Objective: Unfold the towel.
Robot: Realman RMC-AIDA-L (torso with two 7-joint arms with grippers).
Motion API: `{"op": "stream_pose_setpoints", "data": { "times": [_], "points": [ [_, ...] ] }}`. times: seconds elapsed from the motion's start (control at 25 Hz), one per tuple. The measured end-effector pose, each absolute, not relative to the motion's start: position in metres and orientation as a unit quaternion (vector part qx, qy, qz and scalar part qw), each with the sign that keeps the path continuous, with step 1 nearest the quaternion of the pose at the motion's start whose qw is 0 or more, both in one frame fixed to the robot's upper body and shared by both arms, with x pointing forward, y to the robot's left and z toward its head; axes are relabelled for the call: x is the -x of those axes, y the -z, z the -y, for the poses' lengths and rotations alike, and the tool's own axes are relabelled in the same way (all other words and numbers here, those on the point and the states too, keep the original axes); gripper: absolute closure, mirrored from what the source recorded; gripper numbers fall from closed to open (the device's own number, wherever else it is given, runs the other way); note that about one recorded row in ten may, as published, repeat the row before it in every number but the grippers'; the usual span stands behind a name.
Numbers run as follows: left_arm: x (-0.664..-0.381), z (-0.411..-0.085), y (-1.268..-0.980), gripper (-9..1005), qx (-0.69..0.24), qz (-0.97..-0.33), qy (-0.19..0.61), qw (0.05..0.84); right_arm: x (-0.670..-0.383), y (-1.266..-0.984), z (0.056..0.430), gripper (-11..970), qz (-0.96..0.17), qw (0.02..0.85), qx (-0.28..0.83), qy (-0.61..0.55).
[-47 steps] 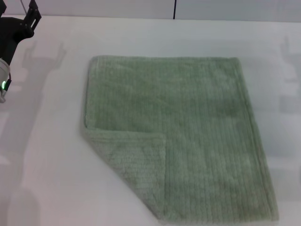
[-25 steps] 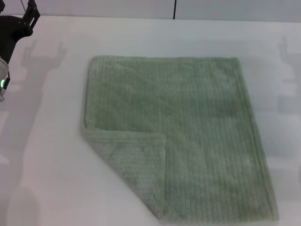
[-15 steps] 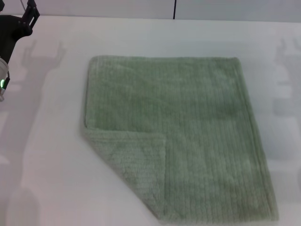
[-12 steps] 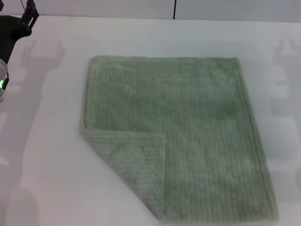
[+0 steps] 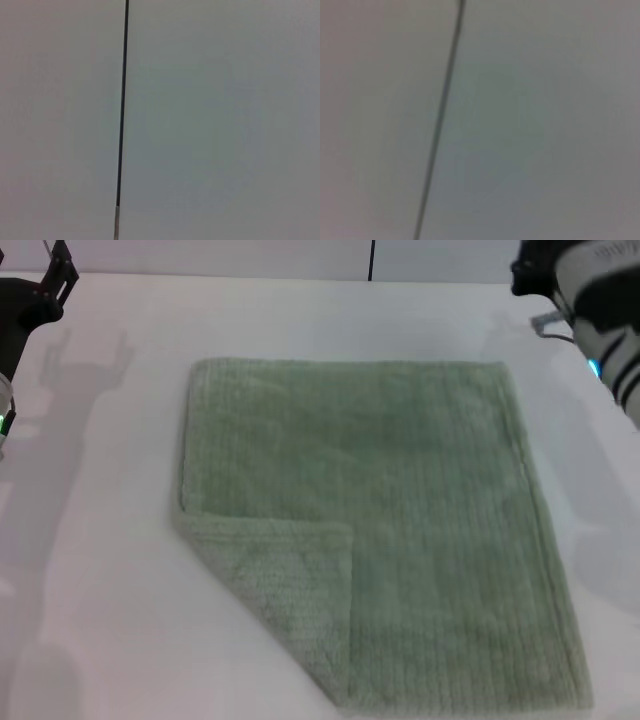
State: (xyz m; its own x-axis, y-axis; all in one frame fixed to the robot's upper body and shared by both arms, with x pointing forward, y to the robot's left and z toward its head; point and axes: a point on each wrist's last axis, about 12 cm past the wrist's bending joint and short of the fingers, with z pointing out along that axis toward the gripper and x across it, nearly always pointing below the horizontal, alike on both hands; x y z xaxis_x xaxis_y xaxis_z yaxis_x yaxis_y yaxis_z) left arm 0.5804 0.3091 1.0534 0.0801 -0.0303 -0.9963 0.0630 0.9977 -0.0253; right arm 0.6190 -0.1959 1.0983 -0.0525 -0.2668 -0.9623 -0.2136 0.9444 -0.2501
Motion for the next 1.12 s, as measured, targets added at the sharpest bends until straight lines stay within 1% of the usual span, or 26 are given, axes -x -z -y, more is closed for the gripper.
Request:
{"op": "stream_pose_setpoints", "data": {
  "times": [0.04, 0.08, 0.2, 0.24, 0.28, 0.4, 0.6, 0.8, 0.84, 0.88, 1.12],
  "points": [
    [-0.580, -0.309, -1.053, 195, -0.012, -0.678, 0.032, 0.735, -0.624, -1.109, 0.193, 925, -0.746, 0.644, 0.171, -0.005],
    [-0.580, -0.310, -1.053, 195, -0.012, -0.678, 0.031, 0.735, -0.624, -1.109, 0.193, 925, -0.746, 0.644, 0.171, -0.005],
    [-0.579, -0.310, -1.053, 195, -0.011, -0.676, 0.031, 0.736, -0.632, -1.125, 0.195, 924, -0.782, 0.595, 0.178, -0.053],
    [-0.578, -0.310, -1.053, 195, -0.012, -0.674, 0.031, 0.738, -0.638, -1.133, 0.199, 924, -0.807, 0.553, 0.190, -0.081],
    [-0.578, -0.310, -1.053, 195, -0.012, -0.673, 0.032, 0.738, -0.638, -1.133, 0.199, 924, -0.807, 0.553, 0.190, -0.081],
    [-0.578, -0.310, -1.054, 195, -0.012, -0.671, 0.032, 0.741, -0.646, -1.146, 0.204, 924, -0.836, 0.493, 0.222, -0.098],
    [-0.578, -0.310, -1.055, 195, -0.013, -0.667, 0.033, 0.744, -0.649, -1.159, 0.205, 925, -0.869, 0.391, 0.289, -0.088],
    [-0.579, -0.308, -1.057, 194, -0.013, -0.663, 0.037, 0.747, -0.647, -1.166, 0.197, 925, -0.881, 0.322, 0.338, -0.075],
    [-0.579, -0.308, -1.057, 194, -0.012, -0.663, 0.039, 0.747, -0.648, -1.166, 0.195, 925, -0.883, 0.298, 0.355, -0.073],
    [-0.579, -0.308, -1.057, 194, -0.011, -0.663, 0.041, 0.747, -0.648, -1.166, 0.195, 925, -0.883, 0.298, 0.355, -0.073],
    [-0.578, -0.307, -1.057, 196, -0.007, -0.661, 0.048, 0.749, -0.650, -1.154, 0.191, 926, -0.885, 0.245, 0.388, -0.073]
  ]
}}
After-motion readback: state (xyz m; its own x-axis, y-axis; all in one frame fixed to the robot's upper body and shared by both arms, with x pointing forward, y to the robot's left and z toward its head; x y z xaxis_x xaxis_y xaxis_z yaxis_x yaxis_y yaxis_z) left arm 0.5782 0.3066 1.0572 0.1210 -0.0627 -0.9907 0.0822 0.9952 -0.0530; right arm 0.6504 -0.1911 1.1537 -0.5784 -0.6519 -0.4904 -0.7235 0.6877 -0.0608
